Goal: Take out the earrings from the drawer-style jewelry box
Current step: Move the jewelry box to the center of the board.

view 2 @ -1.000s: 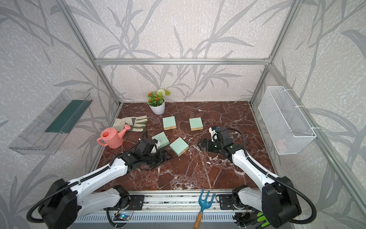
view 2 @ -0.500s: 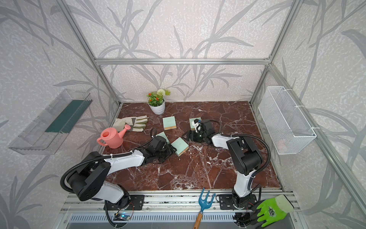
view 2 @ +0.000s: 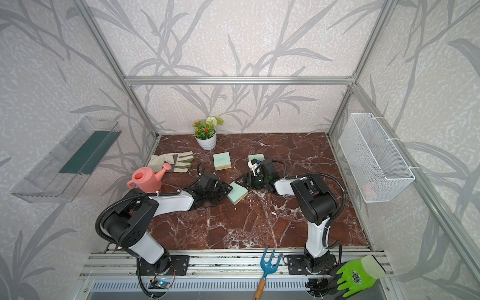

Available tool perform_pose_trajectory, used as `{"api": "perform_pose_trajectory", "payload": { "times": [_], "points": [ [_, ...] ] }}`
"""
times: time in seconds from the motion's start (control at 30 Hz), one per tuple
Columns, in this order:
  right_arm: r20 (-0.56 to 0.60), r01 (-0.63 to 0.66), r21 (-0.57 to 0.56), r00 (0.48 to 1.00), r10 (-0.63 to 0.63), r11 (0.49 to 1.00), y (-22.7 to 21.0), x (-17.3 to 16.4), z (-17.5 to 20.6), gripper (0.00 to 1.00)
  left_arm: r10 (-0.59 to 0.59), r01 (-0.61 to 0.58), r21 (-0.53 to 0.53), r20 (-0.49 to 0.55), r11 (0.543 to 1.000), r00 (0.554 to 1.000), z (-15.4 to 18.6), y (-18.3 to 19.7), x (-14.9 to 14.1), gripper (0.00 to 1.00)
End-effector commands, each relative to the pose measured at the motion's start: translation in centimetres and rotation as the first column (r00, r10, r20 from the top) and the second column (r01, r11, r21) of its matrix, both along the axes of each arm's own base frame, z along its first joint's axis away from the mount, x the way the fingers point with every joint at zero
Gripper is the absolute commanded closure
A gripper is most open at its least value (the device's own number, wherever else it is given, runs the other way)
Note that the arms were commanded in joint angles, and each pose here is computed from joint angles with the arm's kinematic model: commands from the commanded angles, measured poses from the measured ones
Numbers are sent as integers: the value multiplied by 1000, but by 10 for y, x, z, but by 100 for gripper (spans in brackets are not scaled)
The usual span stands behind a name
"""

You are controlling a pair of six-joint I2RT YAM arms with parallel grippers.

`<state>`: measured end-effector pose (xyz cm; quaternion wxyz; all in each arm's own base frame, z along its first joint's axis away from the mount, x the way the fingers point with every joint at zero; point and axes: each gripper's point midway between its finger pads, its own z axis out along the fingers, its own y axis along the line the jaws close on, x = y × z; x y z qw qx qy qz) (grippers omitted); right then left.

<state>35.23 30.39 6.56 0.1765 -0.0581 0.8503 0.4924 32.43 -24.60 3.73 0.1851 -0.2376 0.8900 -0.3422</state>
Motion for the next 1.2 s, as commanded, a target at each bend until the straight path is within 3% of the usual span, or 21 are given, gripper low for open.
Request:
{"api": "perform_pose_trajectory", "payload": {
  "times": [0.0,0.37,0.67,0.97,1.1,1.17],
  "points": [
    [-2,-1,36,1000,1,999,0,-5,4,23,-99,99,-19,-32,995,995,-11,-18,-11,38],
    [-34,123,-11,992,-123,992,-54,-34,-1,27,-226,224,-59,-31,973,974,-13,-68,-18,41],
    [-32,154,-26,987,-155,988,-65,-9,0,29,-205,201,-69,-51,977,978,-24,-86,-18,45],
    [-39,221,-68,974,-224,973,-85,11,0,27,-69,70,23,-60,997,996,-26,-41,-23,42],
    [-17,329,-230,939,-342,916,-123,9,6,22,-103,107,75,-48,991,993,-8,-25,-36,36],
    [25,329,-268,942,-334,906,-135,-4,20,22,-173,173,67,-17,983,985,10,-29,-41,38]
  ]
}}
